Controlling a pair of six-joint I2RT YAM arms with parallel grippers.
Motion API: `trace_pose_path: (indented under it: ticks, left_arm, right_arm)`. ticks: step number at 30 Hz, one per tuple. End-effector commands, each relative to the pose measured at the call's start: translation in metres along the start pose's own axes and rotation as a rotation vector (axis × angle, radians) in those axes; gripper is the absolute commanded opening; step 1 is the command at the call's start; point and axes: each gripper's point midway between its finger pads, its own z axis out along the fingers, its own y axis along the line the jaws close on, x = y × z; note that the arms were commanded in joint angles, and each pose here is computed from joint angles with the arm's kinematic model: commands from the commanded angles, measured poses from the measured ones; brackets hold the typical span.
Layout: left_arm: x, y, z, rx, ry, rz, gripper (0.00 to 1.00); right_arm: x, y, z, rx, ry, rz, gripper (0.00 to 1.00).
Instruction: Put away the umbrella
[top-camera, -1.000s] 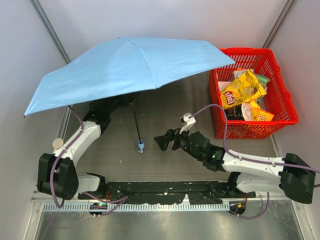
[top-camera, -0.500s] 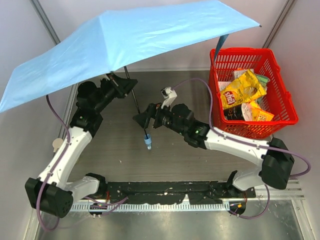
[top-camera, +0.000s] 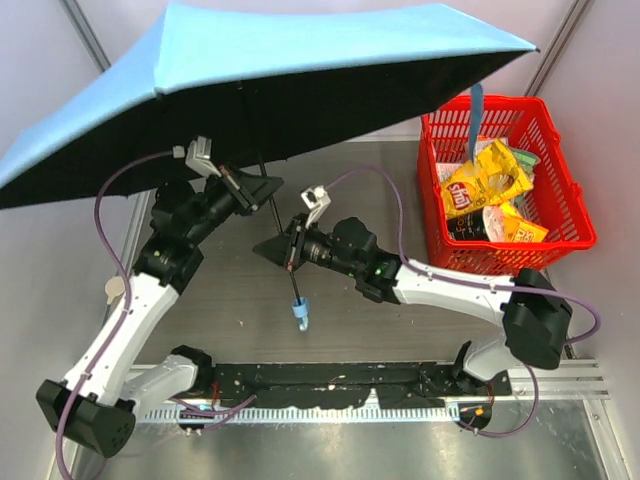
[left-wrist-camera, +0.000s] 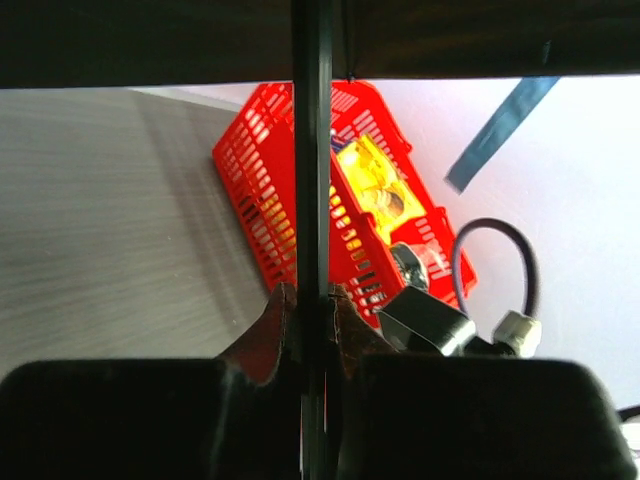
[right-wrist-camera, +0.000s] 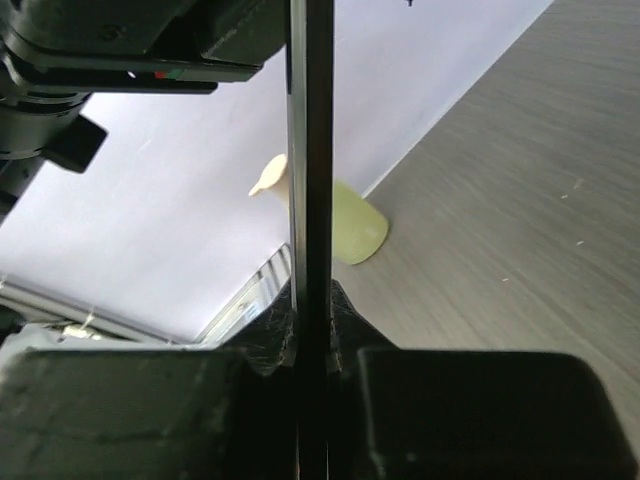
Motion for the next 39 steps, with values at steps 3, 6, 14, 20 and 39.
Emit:
trace_pose_path:
  ticks: [3, 6, 14, 20, 39]
  left_arm:
    - [-0.010, -0.045, -0.030, 0.184, -0.075, -0.098, 0.22]
    - [-0.013, -0.046, -0.034, 0.216, -0.122, -0.155, 0.55]
    - [-0.060, -0.038, -0.027, 0.198, -0.362, -0.305, 0.86]
    - [-0.085, -0.030, -0.004, 0.183, -0.445, -0.325, 0.84]
    - [-0.142, -0.082, 0.034, 0.548, -0.599, -0.274, 0.77]
  right_arm:
    - [-0.038, 0.026, -0.026, -0.161, -0.201, 0.038, 0.01]
    - [-0.038, 0.043, -0.039, -0.260, -0.208, 0.044, 0.01]
    - [-0.043, 0.058, -0.056, -0.351, -0.247, 0.118, 0.01]
    - [-0.052, 0.077, -0.064, -0.380, -0.212, 0.117, 0.01]
    - [-0.047, 0.087, -0.073, -0.373, -0.155, 0.169, 0.01]
